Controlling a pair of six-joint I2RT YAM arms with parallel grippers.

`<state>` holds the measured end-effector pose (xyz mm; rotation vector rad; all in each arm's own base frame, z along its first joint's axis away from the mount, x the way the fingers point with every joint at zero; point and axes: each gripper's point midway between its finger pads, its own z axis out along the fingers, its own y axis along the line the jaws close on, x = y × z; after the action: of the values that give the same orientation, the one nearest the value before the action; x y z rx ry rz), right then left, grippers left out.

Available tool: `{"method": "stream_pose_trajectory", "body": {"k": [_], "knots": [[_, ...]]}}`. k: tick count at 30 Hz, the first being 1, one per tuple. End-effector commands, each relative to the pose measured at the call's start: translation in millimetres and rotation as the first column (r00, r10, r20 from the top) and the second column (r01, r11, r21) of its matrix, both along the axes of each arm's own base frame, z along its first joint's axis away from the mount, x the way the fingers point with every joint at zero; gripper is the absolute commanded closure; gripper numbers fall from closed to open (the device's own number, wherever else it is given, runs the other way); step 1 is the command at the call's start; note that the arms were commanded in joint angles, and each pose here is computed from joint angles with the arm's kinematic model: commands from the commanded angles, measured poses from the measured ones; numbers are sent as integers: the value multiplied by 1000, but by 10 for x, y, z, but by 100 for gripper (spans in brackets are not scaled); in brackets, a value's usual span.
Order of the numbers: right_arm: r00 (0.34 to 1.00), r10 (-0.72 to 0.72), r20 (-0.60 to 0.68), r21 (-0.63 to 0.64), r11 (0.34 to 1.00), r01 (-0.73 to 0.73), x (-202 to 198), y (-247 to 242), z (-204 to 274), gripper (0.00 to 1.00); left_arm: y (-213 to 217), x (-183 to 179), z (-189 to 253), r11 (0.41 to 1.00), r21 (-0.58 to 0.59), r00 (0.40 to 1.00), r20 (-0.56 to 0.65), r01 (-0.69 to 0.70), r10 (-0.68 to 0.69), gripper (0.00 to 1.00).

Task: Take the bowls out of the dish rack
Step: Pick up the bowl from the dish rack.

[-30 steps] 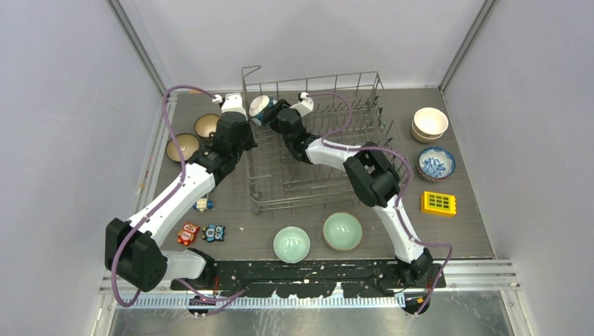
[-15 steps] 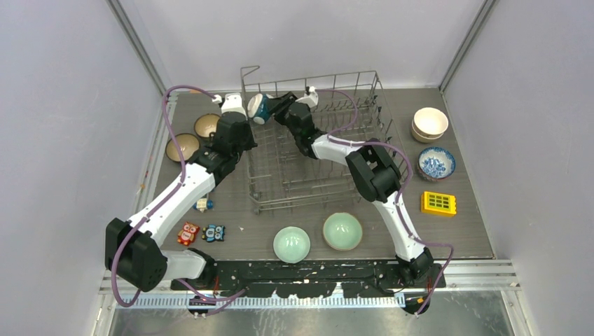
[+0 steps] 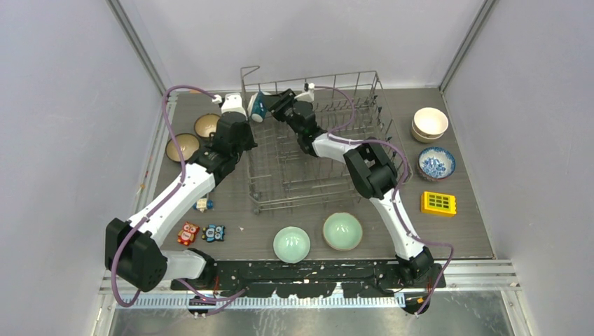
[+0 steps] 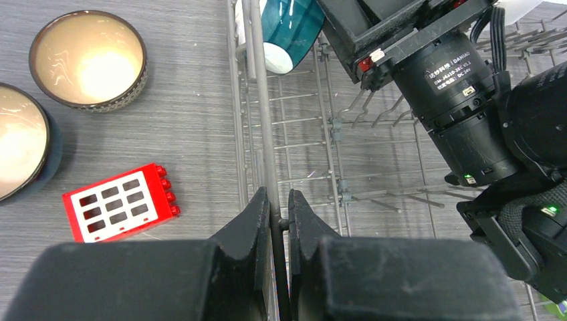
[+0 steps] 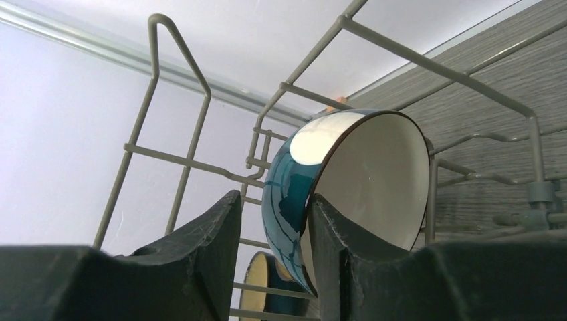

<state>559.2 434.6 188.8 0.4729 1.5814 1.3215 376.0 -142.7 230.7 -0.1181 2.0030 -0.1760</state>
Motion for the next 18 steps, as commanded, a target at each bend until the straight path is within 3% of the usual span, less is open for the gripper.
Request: {"method": "stream_pose_trajectory", "body": {"k": [1, 8, 14, 18], "knots": [[989, 104, 105, 103, 988, -115, -82, 100, 405, 54, -233, -218, -309, 994, -31, 985, -130, 108, -111, 100], [982, 171, 75, 106, 978, -179, -80, 153, 348, 59, -242, -213, -331, 994, -32, 985, -134, 109, -112, 100], [974, 211, 81, 115, 969, -219, -95, 177, 443, 87, -239, -211, -335, 994, -31, 985, -136, 106, -109, 100], [975, 201, 97, 120, 970, -212, -71, 83, 595, 99, -222, -209, -322, 995, -27, 986, -131, 100, -103, 100]]}}
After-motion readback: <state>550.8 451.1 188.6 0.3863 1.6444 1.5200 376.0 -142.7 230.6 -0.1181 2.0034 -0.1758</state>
